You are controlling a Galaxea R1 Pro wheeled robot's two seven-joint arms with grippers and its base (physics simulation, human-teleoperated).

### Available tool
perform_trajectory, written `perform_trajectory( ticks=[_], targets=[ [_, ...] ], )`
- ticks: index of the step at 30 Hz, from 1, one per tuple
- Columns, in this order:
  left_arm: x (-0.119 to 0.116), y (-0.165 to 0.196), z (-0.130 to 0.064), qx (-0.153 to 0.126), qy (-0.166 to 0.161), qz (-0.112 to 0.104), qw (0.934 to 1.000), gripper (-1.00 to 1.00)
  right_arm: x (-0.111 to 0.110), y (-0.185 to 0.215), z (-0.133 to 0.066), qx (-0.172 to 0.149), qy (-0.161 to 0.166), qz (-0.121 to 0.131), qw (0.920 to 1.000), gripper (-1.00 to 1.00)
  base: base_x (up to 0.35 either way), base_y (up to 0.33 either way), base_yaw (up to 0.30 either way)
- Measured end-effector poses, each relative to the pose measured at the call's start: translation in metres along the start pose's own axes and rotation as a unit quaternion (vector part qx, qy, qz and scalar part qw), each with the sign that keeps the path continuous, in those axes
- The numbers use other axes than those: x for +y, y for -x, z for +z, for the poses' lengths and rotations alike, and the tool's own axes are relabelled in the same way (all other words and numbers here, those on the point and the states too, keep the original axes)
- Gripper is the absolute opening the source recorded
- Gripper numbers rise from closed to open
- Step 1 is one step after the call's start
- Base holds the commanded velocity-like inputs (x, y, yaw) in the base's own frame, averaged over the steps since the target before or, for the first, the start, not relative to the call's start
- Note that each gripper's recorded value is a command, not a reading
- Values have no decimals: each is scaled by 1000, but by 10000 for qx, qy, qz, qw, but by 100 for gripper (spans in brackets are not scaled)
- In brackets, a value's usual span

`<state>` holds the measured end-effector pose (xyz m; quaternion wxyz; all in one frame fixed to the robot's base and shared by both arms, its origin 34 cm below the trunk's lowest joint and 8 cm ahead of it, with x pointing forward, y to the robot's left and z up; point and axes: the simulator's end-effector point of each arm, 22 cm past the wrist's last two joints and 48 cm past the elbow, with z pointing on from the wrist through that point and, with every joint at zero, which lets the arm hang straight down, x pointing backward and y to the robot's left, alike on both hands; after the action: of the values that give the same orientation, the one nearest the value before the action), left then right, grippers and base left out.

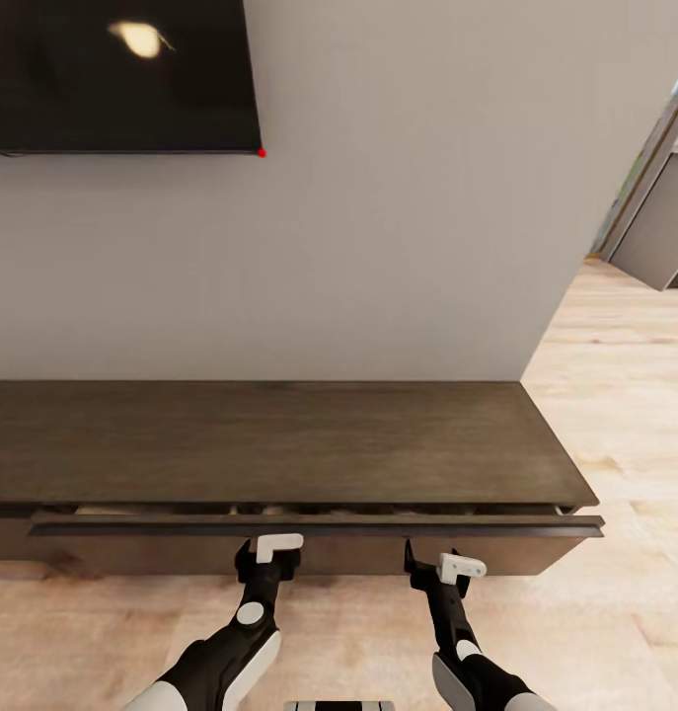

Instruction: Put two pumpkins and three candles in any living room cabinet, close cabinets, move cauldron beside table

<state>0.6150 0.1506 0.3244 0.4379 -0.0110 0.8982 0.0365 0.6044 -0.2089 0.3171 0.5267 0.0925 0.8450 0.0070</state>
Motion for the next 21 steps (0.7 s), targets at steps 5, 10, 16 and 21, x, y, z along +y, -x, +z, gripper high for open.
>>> perform_trajectory(
  ticks=[5, 10, 16, 21],
  targets=[
    [0, 1, 0, -8, -1, 4, 10000, 100, 0, 0, 0, 0, 3, 0, 10000, 100, 148, 24, 0],
    [0, 1, 0, -15, 4, 7, 10000, 100, 0, 0, 0, 1, 1, 0, 10000, 100, 23, 3, 0],
    [0, 1, 0, -16, 6, 5, 10000, 100, 0, 0, 0, 1, 1, 0, 10000, 100, 2, 0, 0],
    [0, 1, 0, -16, 8, 5, 10000, 100, 0, 0, 0, 0, 2, 1, 10000, 100, 5, 0, 0]
  ],
)
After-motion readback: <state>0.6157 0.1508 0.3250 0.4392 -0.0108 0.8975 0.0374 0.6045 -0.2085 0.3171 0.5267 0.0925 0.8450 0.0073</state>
